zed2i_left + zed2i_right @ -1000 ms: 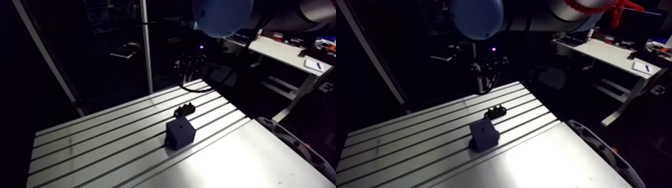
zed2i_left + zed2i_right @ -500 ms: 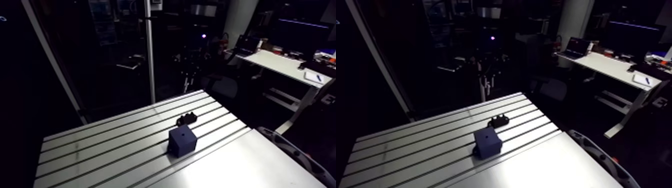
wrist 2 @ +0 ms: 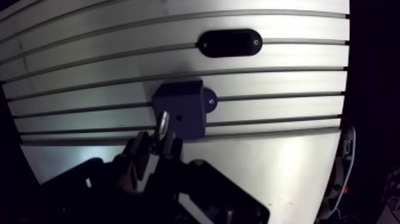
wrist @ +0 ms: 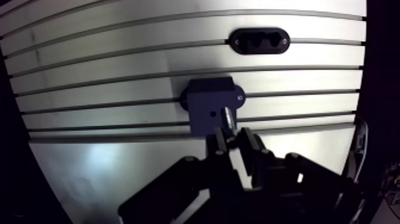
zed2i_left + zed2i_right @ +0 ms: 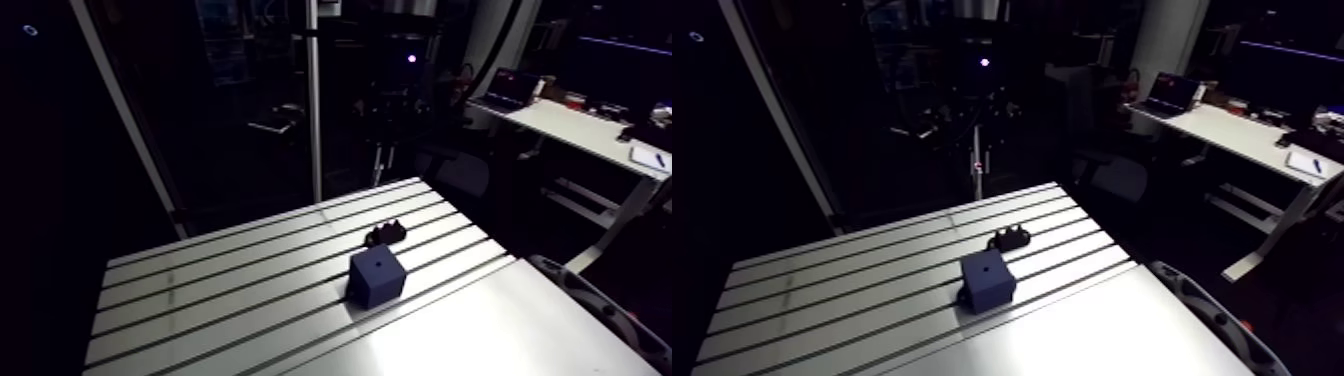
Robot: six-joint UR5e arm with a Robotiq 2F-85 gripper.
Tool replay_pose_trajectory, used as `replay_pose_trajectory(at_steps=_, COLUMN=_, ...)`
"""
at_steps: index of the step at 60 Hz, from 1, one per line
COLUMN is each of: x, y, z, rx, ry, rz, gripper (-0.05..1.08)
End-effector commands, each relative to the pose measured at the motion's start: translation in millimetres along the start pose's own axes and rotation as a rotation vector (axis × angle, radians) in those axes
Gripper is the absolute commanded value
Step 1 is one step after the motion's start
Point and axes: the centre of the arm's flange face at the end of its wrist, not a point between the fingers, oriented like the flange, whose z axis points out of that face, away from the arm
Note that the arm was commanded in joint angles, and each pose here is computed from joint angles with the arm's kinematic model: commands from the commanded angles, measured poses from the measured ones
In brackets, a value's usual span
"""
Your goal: Pick up the M10 bolt and insert it into the hole until fully seated.
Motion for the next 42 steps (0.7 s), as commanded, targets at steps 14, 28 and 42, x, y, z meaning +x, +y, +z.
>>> replay_pose_trajectory(at_steps=14, x=-13, y=-6, z=16, rx=-0.008, ry=-0.012, rz=0.003, gripper=1.08)
replay_pose_trajectory(at_steps=28, x=-21, y=-8, z=21, rx=-0.016, ry=0.005, rz=0.0, gripper=1.08)
replay_pose_trajectory(at_steps=42, x=-25, y=-9, z=43, rx=-0.017, ry=0.002, rz=-0.007, gripper=1.08)
